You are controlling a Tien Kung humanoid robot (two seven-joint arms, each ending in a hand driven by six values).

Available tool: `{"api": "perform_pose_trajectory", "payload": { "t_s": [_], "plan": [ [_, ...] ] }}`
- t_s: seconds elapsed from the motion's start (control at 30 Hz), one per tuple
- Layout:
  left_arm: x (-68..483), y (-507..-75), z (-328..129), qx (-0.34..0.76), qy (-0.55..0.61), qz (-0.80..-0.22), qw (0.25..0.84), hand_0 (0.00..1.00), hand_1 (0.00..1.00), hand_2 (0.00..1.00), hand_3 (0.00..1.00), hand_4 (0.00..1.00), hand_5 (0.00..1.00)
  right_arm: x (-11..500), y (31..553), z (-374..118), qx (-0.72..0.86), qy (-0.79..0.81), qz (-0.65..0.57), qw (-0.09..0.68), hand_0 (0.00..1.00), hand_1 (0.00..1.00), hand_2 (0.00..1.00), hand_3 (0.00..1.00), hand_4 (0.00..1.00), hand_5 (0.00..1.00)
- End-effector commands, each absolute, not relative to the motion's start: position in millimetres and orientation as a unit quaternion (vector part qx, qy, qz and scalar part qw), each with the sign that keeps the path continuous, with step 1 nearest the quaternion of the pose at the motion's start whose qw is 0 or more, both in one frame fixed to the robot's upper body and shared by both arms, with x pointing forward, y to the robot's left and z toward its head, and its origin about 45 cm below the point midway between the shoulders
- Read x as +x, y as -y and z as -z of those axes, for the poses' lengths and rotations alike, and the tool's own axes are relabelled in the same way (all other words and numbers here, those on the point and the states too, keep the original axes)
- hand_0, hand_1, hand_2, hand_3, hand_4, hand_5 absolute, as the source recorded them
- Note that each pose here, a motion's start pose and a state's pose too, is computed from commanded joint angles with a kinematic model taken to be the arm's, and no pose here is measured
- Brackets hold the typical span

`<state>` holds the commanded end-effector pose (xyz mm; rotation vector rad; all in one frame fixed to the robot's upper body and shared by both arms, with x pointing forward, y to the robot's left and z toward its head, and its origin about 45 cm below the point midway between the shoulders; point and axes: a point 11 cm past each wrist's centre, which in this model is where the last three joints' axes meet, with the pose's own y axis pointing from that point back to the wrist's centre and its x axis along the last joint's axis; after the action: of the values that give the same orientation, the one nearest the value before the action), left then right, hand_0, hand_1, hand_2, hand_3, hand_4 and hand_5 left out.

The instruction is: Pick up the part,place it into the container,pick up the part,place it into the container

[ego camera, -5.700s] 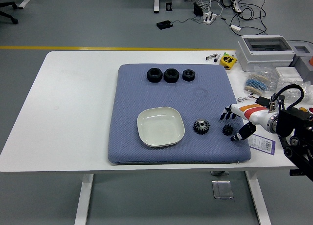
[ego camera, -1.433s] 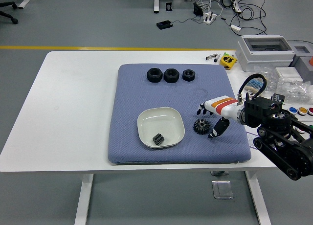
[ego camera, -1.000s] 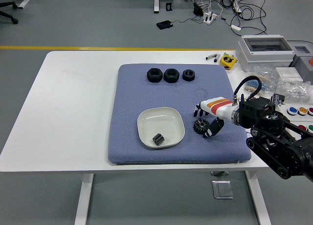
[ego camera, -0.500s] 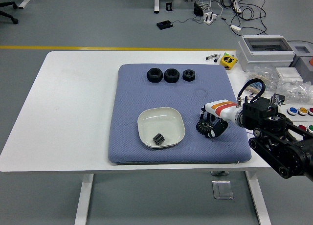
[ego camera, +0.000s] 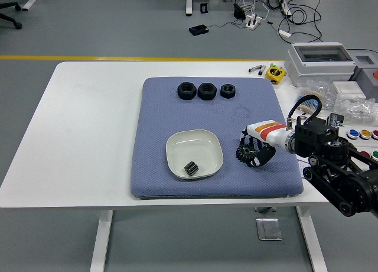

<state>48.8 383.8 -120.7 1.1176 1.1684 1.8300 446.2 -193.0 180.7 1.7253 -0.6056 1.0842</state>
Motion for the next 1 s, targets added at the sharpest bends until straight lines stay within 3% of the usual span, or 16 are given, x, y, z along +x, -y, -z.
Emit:
{"api": "perform_pose_trajectory", "payload": {
  "t_s": [0.33, 0.37, 0.63, 1.0],
  "plan": [
    [49, -384, 121, 0.43, -0.449, -0.704, 0.343, 0.702, 0.586, 0.662, 0.571, 0.568, 0.588, 447, 189, -189, 0.715, 0.255, -0.444, 0.476, 0.364, 0.299, 0.359, 0.394, 0.704, 0.002],
    [49, -384, 121, 0.43, -0.449, -0.704, 0.343, 0.703, 0.587, 0.662, 0.572, 0.568, 0.588, 447, 189, -190, 0.715, 0.256, -0.444, 0.475, 0.286, 0.247, 0.309, 0.348, 0.608, 0.002],
    [50, -385, 120, 0.429, -0.449, -0.704, 0.343, 0.702, 0.585, 0.662, 0.572, 0.569, 0.588, 446, 177, -206, 0.715, 0.264, -0.46, 0.455, 0.272, 0.237, 0.302, 0.342, 0.587, 0.002],
    [52, -386, 120, 0.428, -0.448, -0.706, 0.343, 0.7, 0.584, 0.662, 0.571, 0.57, 0.589, 443, 122, -247, 0.714, 0.257, -0.518, 0.395, 0.253, 0.24, 0.301, 0.34, 0.558, 0.002]
  ]
}}
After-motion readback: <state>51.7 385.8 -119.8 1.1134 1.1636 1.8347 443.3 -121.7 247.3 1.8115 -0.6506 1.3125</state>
